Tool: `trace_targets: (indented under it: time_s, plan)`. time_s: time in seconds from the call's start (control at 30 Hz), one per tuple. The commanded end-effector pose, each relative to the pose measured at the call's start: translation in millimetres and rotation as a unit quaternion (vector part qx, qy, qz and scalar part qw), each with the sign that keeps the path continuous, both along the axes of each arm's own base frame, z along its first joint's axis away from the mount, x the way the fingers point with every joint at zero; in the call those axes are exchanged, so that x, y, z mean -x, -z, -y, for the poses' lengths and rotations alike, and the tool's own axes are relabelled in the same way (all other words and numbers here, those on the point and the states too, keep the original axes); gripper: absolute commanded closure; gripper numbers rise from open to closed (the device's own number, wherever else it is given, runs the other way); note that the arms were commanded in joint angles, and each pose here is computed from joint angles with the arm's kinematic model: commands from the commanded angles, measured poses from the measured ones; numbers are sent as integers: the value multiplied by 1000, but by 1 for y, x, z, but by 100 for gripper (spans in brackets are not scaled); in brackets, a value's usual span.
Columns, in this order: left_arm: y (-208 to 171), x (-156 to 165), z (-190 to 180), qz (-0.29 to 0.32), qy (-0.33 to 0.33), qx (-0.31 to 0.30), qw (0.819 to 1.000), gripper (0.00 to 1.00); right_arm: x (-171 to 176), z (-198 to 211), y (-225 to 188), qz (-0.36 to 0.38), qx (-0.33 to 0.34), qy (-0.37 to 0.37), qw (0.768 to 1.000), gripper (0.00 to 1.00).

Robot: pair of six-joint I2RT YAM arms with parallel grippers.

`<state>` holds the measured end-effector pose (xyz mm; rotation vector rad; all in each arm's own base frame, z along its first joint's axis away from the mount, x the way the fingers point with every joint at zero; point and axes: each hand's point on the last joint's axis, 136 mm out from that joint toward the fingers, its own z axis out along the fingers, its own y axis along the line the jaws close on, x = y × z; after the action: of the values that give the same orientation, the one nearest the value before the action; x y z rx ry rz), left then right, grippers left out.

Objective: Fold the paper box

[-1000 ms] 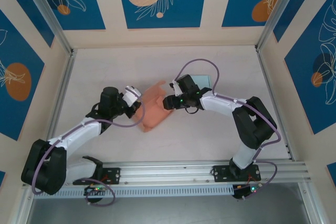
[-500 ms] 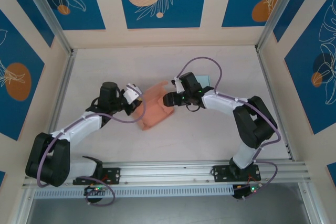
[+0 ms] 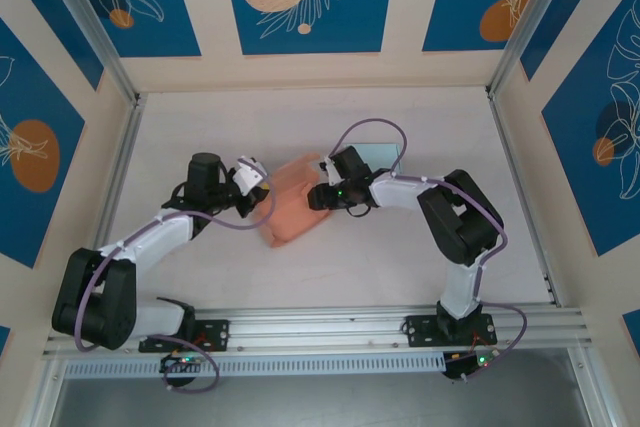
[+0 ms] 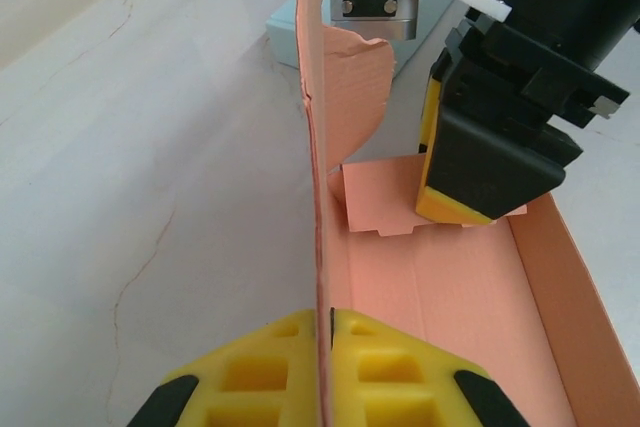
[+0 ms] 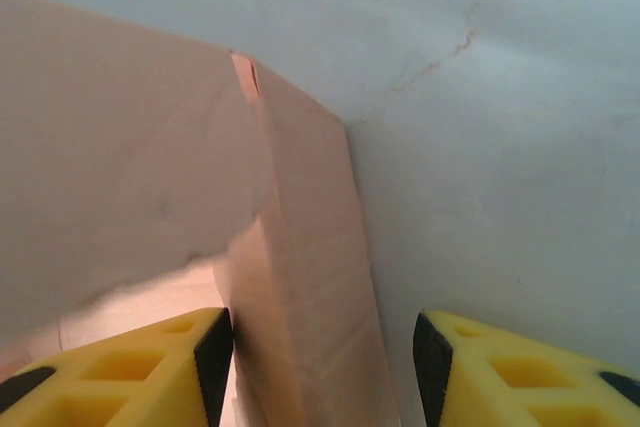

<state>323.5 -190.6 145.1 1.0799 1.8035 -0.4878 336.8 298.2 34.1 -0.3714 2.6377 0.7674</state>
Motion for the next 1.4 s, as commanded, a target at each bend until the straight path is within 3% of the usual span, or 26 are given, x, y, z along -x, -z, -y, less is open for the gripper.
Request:
trace_targets:
  time_s: [0.0,0.37,0.6,0.73,0.93,1.03,1.1,1.17,1.2,1.27,1.37]
  plan:
    - [-9,-4,3,-8,6,23,1000,100,-6,-4,5,3,12,5,1000,48]
    - [-10,-13,-3,-11,-29,29,999,100,-4,16,29,30,138,44,989,68]
    - [-15,-32,-20,-4,-111,30,993,100,-1,37,43,59,247,73,964,80]
    - [-19,-45,-28,-31,-167,50,984,97,2,41,47,73,292,76,950,100]
    - [-17,-57,-44,-70,-256,88,960,92,4,52,54,76,332,91,936,100]
    - [-21,-58,-50,-80,-288,113,948,84,6,58,55,75,347,105,929,100]
    - [-26,-61,-59,-92,-330,135,930,83,7,62,55,75,361,111,923,100]
    - [-34,-57,-55,-109,-328,164,924,81,8,63,56,73,366,112,921,100]
    - [-36,-55,-54,-123,-332,181,917,71,9,61,55,74,363,111,922,100]
    - [-42,-49,-51,-141,-331,201,911,30,11,56,54,74,358,108,924,100]
    - [-45,-36,-58,-169,-354,207,896,6,13,52,53,72,355,106,926,100]
